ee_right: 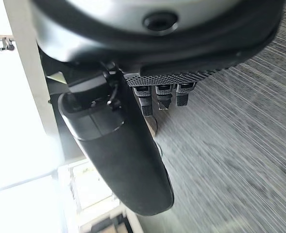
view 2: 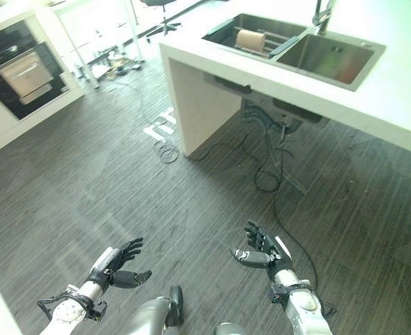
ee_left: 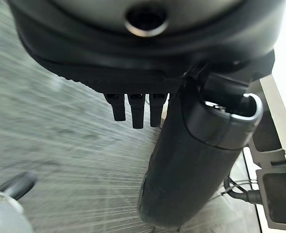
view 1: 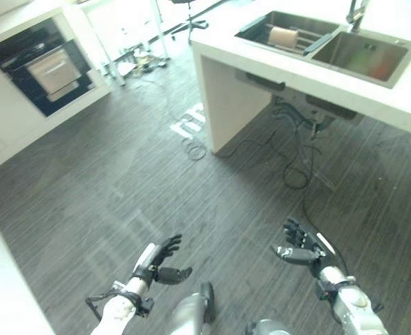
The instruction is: Place the dishes in the dishwasher.
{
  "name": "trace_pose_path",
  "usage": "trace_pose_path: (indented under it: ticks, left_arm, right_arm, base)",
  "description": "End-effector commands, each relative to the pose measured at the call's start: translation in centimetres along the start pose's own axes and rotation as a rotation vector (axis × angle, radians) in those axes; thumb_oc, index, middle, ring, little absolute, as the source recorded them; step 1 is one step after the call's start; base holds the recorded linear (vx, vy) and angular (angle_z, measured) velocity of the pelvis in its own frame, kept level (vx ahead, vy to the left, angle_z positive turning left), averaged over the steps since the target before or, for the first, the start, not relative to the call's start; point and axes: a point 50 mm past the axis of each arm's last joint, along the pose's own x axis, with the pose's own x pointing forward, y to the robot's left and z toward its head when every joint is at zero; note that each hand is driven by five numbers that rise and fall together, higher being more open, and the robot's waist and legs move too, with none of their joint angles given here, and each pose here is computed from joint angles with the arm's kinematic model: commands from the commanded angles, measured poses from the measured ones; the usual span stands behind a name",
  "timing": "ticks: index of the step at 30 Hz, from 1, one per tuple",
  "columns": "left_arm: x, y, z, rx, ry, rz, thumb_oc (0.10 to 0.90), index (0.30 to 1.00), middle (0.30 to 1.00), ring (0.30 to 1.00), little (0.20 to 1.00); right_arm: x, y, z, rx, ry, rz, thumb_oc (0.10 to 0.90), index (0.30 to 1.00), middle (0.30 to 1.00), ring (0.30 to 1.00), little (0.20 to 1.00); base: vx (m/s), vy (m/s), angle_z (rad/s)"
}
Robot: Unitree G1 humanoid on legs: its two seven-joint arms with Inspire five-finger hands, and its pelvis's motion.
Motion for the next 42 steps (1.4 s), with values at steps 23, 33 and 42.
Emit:
trace_pose_path:
  ticks: [23,33,42]
  left_arm:
    - [0.2,3.6,2.9,0.103,-0.137,0.119,0.8,0.9,0.9,0.9,0.9]
    - [0.5,0.0,-0.9,-0.074,0.021,0.075,0.8,0.9,0.9,0.9,0.9]
    - [0.0,-0.5,-3.4,-0.064,0.101,0.14,0.8,0.9,0.9,0.9,0.9]
  right_arm:
    - [0.8,-1.0,1.9,-0.056,-0.118,0.025,0.8,0.9,0.9,0.9,0.9]
    - [-0.4,-3.7,-1.1,-0.081,0.051,-0.092,0.8,0.9,0.9,0.9,0.9]
    - [-1.6,-4.0,-4.0,-0.061,0.145,-0.14,0.8,0.9,0.9,0.9,0.9]
  base:
    - [0.31,-0.034,-0.44]
    - [0.38,-0.293,-0.36]
    - [0.24,0.177,-0.31]
